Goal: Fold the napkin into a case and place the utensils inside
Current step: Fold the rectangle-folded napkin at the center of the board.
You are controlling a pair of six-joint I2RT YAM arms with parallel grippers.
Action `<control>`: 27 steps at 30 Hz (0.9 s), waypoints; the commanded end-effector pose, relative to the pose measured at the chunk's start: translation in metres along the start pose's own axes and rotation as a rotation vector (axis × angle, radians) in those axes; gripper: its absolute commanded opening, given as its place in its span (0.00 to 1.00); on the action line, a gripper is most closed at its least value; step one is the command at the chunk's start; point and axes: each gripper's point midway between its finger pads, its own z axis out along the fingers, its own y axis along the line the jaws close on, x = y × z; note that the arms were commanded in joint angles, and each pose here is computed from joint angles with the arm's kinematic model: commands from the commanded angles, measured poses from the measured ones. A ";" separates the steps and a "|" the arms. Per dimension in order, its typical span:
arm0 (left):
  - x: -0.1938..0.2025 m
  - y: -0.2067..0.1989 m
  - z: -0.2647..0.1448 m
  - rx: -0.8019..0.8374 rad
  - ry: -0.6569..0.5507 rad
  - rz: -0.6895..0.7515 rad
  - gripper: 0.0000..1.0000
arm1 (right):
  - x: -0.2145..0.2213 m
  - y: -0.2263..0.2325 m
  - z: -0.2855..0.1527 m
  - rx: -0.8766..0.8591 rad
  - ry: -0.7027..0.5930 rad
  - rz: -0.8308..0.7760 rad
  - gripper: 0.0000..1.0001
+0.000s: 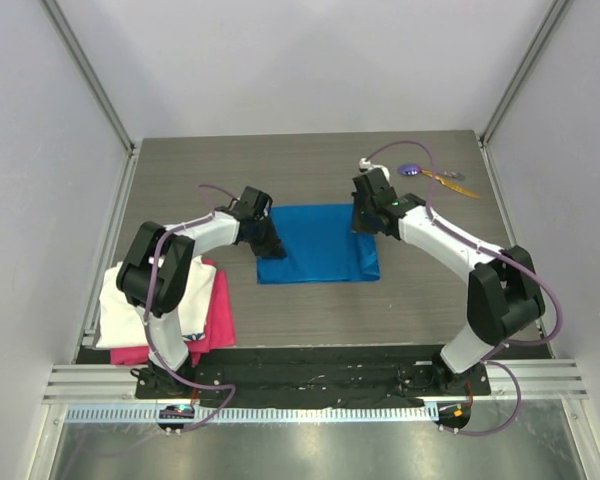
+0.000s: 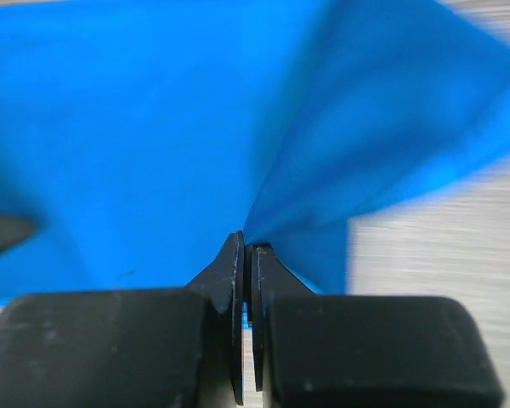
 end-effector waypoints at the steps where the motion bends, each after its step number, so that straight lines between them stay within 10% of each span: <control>1: 0.000 0.004 0.005 -0.002 -0.030 -0.017 0.20 | -0.015 0.079 -0.003 -0.197 -0.026 0.088 0.01; 13: -0.022 0.000 -0.044 0.047 -0.086 -0.047 0.21 | -0.006 0.125 0.014 -0.282 0.030 0.054 0.01; 27: -0.001 0.041 -0.010 -0.039 -0.014 -0.081 0.18 | -0.004 0.171 0.016 -0.300 0.075 0.119 0.01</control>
